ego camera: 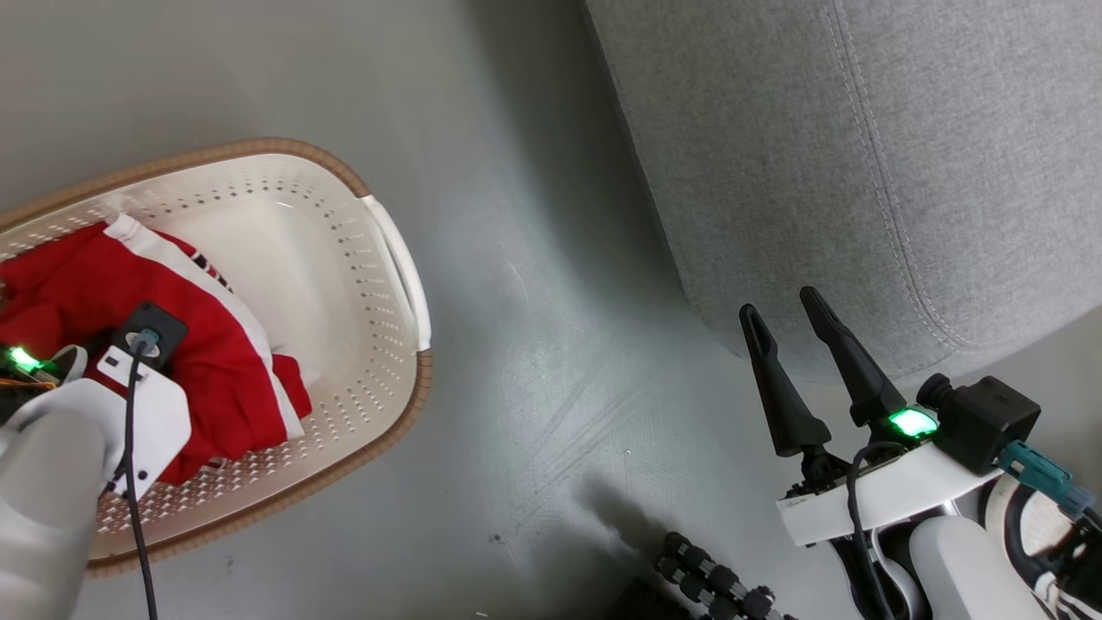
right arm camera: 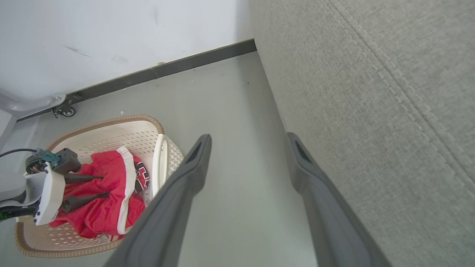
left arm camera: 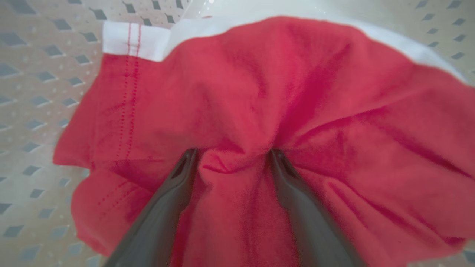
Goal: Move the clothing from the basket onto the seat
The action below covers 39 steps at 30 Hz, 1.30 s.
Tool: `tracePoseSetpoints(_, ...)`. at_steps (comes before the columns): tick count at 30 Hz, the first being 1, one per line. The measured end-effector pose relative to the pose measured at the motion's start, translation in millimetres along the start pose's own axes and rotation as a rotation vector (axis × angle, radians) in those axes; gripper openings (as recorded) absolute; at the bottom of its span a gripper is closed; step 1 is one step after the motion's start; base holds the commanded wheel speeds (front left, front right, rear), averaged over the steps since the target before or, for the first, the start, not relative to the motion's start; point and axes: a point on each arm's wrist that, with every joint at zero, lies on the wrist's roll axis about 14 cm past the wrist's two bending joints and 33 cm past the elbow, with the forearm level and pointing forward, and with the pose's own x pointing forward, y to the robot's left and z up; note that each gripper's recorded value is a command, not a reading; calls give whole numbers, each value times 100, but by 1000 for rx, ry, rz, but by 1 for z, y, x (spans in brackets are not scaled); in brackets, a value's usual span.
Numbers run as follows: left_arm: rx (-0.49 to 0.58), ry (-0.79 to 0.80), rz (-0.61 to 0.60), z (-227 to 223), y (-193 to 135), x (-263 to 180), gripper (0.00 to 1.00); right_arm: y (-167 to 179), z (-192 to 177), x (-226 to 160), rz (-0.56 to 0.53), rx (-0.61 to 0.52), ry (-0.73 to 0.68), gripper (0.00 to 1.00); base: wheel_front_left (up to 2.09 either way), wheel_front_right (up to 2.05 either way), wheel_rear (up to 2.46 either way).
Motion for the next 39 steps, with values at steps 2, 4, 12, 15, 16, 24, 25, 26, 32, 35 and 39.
tracePoseSetpoints(2, 2, 8, -2, 0, 1, 4, 93, -3, -1, -1, -9, 0, 4, 100, 0, 0, 0)
tracePoseSetpoints(4, 6, 7, -2, 1, 2, 7, 0, -4, 1, 2, -11, -6, 0, 100, 0, 0, 0)
tracePoseSetpoints(12, 8, 11, -13, -1, 0, 12, 0, -4, 9, 10, -5, -3, -27, 100, 0, 0, 0)
tracePoseSetpoints(15, 8, -3, -12, 4, -1, 12, 0, -5, 10, 10, -6, -4, -30, 100, 0, 0, 0)
tracePoseSetpoints(16, 6, -12, -12, 6, -1, 11, 0, -5, 10, 11, -5, -4, -31, 100, 0, 0, 0)
tracePoseSetpoints(24, 2, -44, -6, 14, -1, 4, 0, -2, 30, 24, 17, -10, -95, 100, 0, 0, 0)
tracePoseSetpoints(25, 1, -50, -5, 16, -2, 3, 0, -1, 32, 25, 19, -10, -102, 100, 0, 0, 0)
tracePoseSetpoints(26, -1, -55, -3, 17, -1, 1, 0, -2, 35, 26, 18, -10, -109, 100, 0, 0, 0)
tracePoseSetpoints(32, -9, -91, 11, 28, 1, -8, 0, 0, 52, 33, 31, -11, -160, 100, 0, 0, 0)
tracePoseSetpoints(35, -7, -105, 18, 33, 1, -14, 0, 0, 58, 34, 35, -9, -178, 100, 0, 0, 0)
tracePoseSetpoints(39, -2, -142, 36, 43, 4, -23, 0, 0, 64, 34, 36, -9, -195, 100, 0, 0, 0)
